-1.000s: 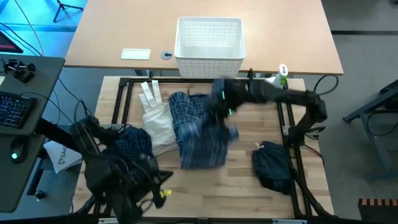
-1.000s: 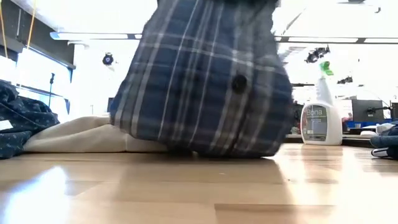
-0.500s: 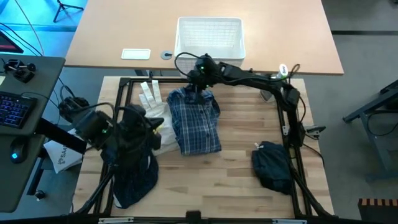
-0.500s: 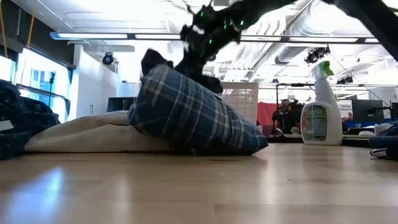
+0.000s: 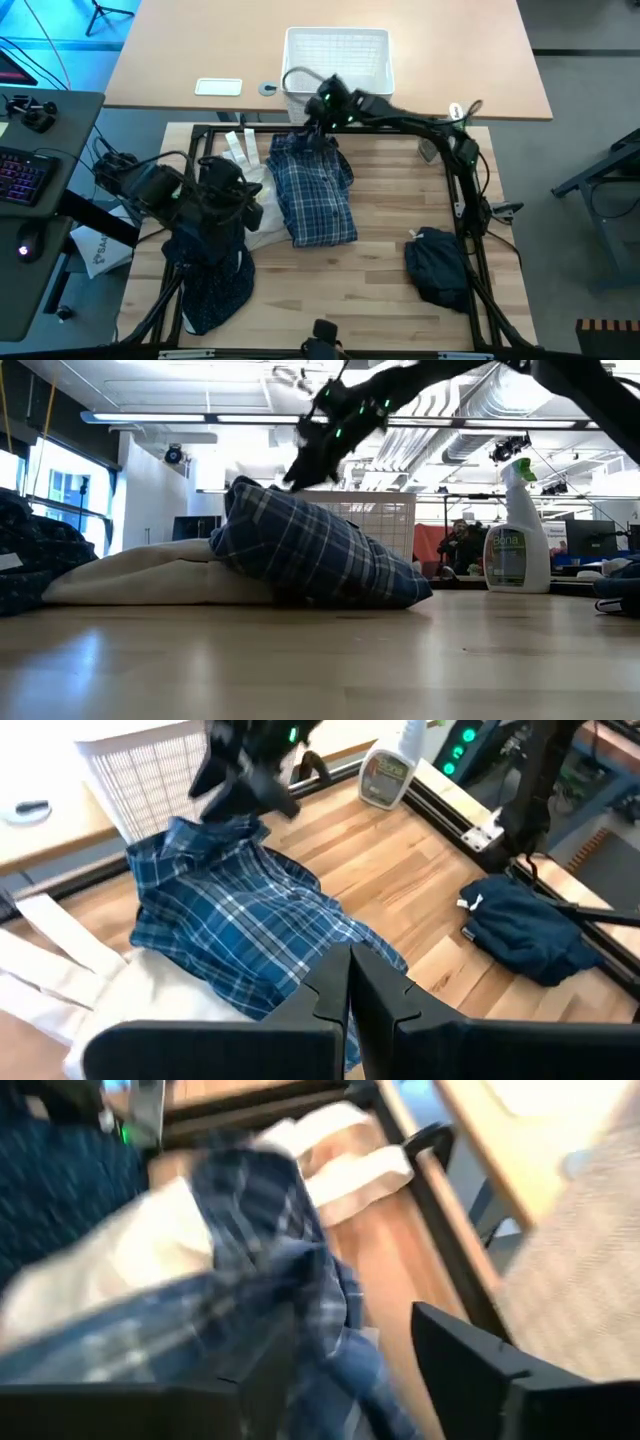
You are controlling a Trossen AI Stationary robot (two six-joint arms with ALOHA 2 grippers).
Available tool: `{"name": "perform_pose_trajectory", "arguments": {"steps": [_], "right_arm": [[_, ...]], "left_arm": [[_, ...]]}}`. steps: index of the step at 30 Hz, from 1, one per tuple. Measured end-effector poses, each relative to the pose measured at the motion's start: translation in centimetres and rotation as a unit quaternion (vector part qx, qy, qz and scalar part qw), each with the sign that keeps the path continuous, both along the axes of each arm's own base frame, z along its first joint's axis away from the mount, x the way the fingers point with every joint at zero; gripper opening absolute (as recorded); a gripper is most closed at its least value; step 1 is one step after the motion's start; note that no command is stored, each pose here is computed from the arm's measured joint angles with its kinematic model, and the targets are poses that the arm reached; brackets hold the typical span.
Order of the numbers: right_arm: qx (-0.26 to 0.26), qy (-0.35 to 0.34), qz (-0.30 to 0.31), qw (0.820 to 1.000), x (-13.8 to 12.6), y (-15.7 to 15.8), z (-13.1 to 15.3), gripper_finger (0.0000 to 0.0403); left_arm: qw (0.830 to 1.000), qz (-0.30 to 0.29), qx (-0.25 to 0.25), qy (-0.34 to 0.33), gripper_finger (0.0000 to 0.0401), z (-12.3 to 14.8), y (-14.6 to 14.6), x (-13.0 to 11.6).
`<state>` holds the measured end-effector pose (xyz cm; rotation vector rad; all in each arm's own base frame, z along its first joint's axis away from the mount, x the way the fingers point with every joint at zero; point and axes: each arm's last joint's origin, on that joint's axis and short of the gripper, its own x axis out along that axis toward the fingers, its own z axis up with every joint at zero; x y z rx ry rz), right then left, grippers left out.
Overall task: Fold Laundry from Bin
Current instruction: Fold the blue checkered long sleeve
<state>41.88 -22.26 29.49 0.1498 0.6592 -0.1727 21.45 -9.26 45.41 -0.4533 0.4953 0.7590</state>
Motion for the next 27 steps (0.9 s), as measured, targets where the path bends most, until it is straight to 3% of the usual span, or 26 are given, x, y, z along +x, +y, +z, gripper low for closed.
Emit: {"name": "perform_pose_trajectory", "arguments": {"steps": [4,9,13,17,20,27], "right_arm": [[0.024,-0.015,-0.029,0.999,-1.7,0.1,4.1,0.0232],[0.039,-0.053,-0.025,0.998,-3.8,1.3,8.1,0.0234],[0.075,-0.054,0.018,0.996,-5.2,2.7,8.3,0.0222],[0.159,-0.021,0.077,0.984,-4.4,5.4,4.9,0.0201],[0.193,-0.011,0.08,0.978,-2.5,8.0,0.8,0.0178],[0.205,-0.067,-0.043,0.976,1.9,13.4,-10.4,0.0101]], "left_arm": [[1.0,-0.023,0.014,-0.002,0.0,1.1,0.9,-1.7],[0.999,-0.034,0.016,-0.009,0.0,1.6,2.2,-3.9],[0.999,-0.033,0.018,0.005,0.0,0.5,2.6,-4.8],[0.999,-0.03,0.011,0.03,0.0,-1.4,2.7,-5.2],[0.998,-0.028,0.004,0.048,0.0,-2.8,2.6,-5.1],[0.997,-0.037,-0.014,0.072,0.0,-4.1,2.5,-5.0]]}}
